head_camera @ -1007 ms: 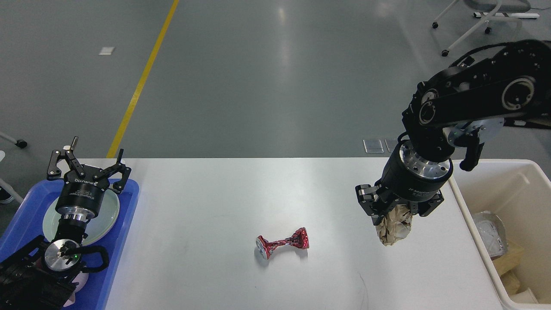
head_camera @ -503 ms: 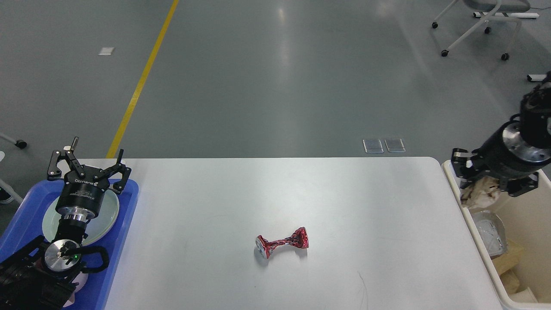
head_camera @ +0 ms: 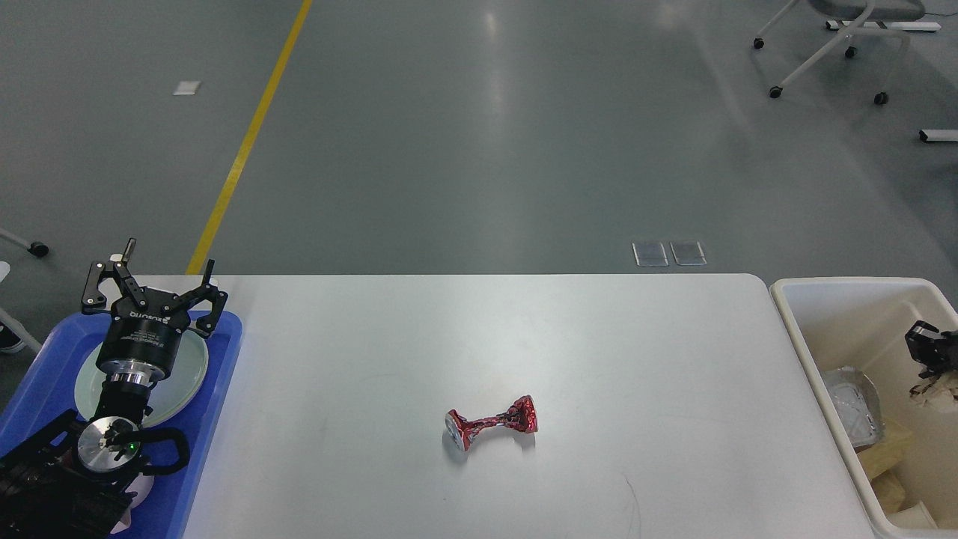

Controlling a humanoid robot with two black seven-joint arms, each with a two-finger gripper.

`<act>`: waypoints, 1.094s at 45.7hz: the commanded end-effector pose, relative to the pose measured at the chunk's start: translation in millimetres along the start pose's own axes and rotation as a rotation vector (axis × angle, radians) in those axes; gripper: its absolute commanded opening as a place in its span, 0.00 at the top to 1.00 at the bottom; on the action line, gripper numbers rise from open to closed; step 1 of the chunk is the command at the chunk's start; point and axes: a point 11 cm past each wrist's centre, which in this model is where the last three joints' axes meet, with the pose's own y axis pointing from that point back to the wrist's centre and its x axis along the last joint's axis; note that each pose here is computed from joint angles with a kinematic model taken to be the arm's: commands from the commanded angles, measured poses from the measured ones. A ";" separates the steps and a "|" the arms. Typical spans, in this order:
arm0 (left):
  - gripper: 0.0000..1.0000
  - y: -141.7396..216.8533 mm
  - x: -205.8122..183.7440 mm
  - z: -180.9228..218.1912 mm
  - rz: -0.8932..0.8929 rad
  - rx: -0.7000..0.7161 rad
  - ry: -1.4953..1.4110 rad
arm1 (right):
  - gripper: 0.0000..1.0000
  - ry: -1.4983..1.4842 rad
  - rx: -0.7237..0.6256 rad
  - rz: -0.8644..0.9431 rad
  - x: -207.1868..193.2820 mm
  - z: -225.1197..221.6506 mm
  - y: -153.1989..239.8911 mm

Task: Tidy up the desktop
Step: 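Lift the tissue toward the white bin, then lower the tissue into the white bin and open the right gripper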

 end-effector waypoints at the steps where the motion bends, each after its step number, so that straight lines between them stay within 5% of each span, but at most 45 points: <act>1: 0.02 -0.7 -0.6 0.4 -0.002 -0.002 0.001 | 1.00 0.020 -0.060 0.149 -34.3 8.9 -41.7; 10: 0.02 0.0 0.3 0.4 0.001 -0.001 0.000 | 1.00 0.044 -0.082 0.361 -89.4 15.5 -72.7; 25: 0.02 -0.7 -0.6 0.4 -0.002 -0.002 0.001 | 1.00 0.062 -0.100 0.370 -107.0 23.2 -78.6; 28: 0.02 -0.5 -0.2 0.4 0.000 0.000 0.000 | 0.49 0.058 -0.106 0.377 -109.2 27.3 -79.6; 32: 0.02 -0.7 -0.6 0.2 -0.002 0.000 0.001 | 0.16 0.049 -0.094 0.415 -110.3 22.2 -78.8; 33: 0.02 -0.5 -0.2 0.4 0.000 0.000 0.000 | 0.00 0.048 -0.089 0.428 -111.6 20.1 -78.6; 50: 0.02 -0.7 -0.6 0.2 -0.002 0.000 0.001 | 0.00 0.044 -0.090 0.425 -113.3 21.9 -79.1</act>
